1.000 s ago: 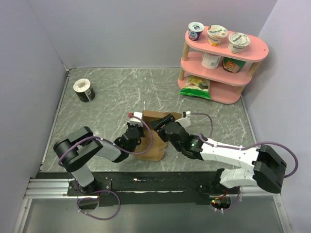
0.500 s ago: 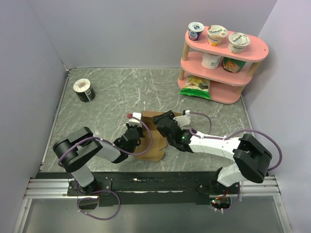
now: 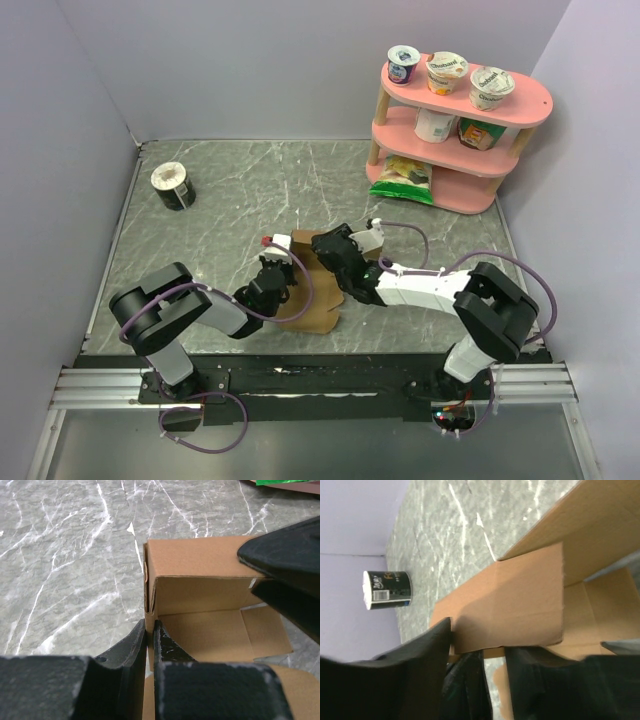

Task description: Fold the paper box

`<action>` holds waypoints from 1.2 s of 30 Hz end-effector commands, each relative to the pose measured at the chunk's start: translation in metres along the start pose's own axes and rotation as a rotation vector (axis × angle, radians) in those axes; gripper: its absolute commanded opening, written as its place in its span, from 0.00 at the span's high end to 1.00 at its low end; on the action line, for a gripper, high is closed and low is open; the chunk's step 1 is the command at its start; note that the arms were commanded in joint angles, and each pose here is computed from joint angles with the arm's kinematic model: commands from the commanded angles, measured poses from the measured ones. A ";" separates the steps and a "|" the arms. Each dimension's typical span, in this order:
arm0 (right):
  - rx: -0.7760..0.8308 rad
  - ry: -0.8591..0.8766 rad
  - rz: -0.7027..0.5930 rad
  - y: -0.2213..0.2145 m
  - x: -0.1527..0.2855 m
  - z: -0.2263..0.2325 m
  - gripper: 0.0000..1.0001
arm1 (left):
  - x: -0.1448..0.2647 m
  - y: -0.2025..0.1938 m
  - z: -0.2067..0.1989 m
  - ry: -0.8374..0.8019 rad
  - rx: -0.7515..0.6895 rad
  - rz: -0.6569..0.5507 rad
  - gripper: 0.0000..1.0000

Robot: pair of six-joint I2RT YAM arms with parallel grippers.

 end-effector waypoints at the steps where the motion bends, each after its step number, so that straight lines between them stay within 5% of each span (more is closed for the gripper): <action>1: -0.002 0.043 -0.037 0.002 -0.007 0.016 0.58 | 0.002 -0.001 -0.001 -0.009 0.000 -0.020 0.91; 10: 0.004 -0.002 -0.036 -0.002 -0.011 0.000 0.69 | 0.006 -0.003 0.001 -0.020 0.010 -0.028 0.65; 17: 0.000 -0.007 -0.050 0.001 -0.008 -0.005 0.71 | 0.003 -0.004 0.000 -0.073 0.035 -0.026 0.55; 36: -0.006 -0.032 -0.042 0.001 -0.007 -0.016 0.78 | -0.022 -0.002 0.000 -0.150 0.093 -0.036 0.47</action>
Point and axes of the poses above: each gripper's point midway between its finger pads, its own x axis back along the fingers, its own z axis along the line the jaws close on, y = z × x, the point moved 10 cm from there along x, back along the fingers, and after that the axes turned 4 degrees about -x, right-handed, at the moved point
